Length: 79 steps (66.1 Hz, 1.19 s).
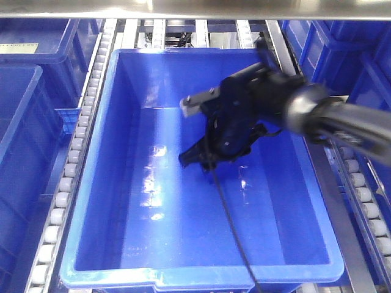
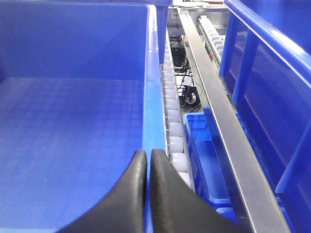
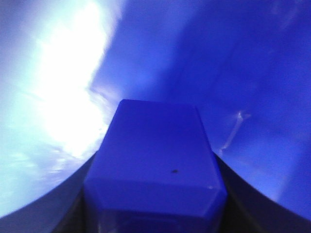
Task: Pour parts from conveyor to right shelf
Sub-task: 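Move the right gripper with the block down into the blue bin, then open the right gripper to release the block into the bin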
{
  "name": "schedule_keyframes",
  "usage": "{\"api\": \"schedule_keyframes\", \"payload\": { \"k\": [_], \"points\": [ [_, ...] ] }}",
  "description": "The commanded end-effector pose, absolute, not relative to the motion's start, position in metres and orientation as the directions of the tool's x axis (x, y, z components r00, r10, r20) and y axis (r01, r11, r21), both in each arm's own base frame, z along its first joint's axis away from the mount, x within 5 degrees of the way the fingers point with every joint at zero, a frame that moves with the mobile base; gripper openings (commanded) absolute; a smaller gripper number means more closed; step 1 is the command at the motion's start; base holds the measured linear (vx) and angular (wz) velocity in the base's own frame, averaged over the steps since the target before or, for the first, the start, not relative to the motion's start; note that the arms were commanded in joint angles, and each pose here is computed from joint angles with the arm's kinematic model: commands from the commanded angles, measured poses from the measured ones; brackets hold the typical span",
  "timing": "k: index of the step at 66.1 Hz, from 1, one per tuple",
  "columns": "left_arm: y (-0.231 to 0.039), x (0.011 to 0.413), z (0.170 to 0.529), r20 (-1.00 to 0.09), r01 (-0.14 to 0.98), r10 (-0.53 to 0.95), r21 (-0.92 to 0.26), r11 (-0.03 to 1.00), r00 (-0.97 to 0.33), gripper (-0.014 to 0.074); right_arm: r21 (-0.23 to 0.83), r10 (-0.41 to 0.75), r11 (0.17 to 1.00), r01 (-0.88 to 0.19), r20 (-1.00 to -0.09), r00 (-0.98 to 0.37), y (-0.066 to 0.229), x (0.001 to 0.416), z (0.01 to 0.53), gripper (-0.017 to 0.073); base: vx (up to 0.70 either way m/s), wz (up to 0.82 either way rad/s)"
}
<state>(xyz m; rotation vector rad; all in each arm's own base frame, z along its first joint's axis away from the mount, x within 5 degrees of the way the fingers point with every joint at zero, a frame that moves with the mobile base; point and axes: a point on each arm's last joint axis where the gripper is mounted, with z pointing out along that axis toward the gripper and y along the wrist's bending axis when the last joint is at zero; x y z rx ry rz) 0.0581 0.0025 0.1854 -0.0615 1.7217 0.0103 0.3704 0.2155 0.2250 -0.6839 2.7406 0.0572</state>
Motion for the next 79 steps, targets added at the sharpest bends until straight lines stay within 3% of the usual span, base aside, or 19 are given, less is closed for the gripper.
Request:
{"api": "schedule_keyframes", "payload": {
  "k": [1, 17, 32, 40, 54, 61, 67, 79],
  "points": [
    [0.002, 0.059, 0.198, -0.996, -0.039, -0.048, -0.045, 0.998, -0.073, -0.0006, -0.04, -0.464, 0.875, -0.483, -0.356, -0.811, 0.218, 0.375, 0.246, -0.0005, 0.0, 0.0],
    [0.002, 0.059, 0.198, -0.996, -0.039, -0.048, -0.045, 0.998, -0.073, -0.0006, 0.005, -0.476, 0.871, -0.491, -0.237, -0.847, 0.225, 0.379, 0.217, -0.0005, 0.0, 0.0],
    [0.002, 0.059, 0.198, -0.996, -0.039, -0.048, -0.045, 0.998, -0.073, -0.0006, 0.005, -0.477, 0.872, -0.489, -0.214, -0.853, 0.225, 0.379, 0.211, 0.0033, 0.0, 0.0],
    [0.002, 0.059, 0.198, -0.996, -0.039, -0.048, -0.045, 0.998, -0.073, -0.0006, 0.005, -0.476, 0.873, -0.488, -0.214, -0.853, 0.225, 0.379, 0.211, 0.014, 0.0, 0.0],
    [0.002, 0.059, 0.198, -0.996, -0.039, -0.048, -0.045, 0.998, -0.073, -0.0006, 0.007, -0.469, 0.876, -0.482, -0.219, -0.855, 0.225, 0.38, 0.211, 0.0501, 0.0, 0.0],
    [0.002, 0.059, 0.198, -0.996, -0.039, -0.048, -0.045, 0.998, -0.073, -0.0006, 0.008, -0.467, 0.875, -0.484, -0.245, -0.85, 0.226, 0.38, 0.216, 0.0639, 0.0, 0.0],
    [0.002, 0.059, 0.198, -0.996, -0.039, -0.048, -0.045, 0.998, -0.073, -0.0006, 0.01, -0.458, 0.877, -0.48, -0.285, -0.842, 0.226, 0.381, 0.224, 0.0678, 0.0, 0.0],
    [0.002, 0.059, 0.198, -0.996, -0.039, -0.048, -0.045, 0.998, -0.073, -0.0006, 0.002, -0.435, 0.881, -0.473, -0.385, -0.814, 0.226, 0.381, 0.246, 0.0637, 0.0, 0.0]
  ]
}}
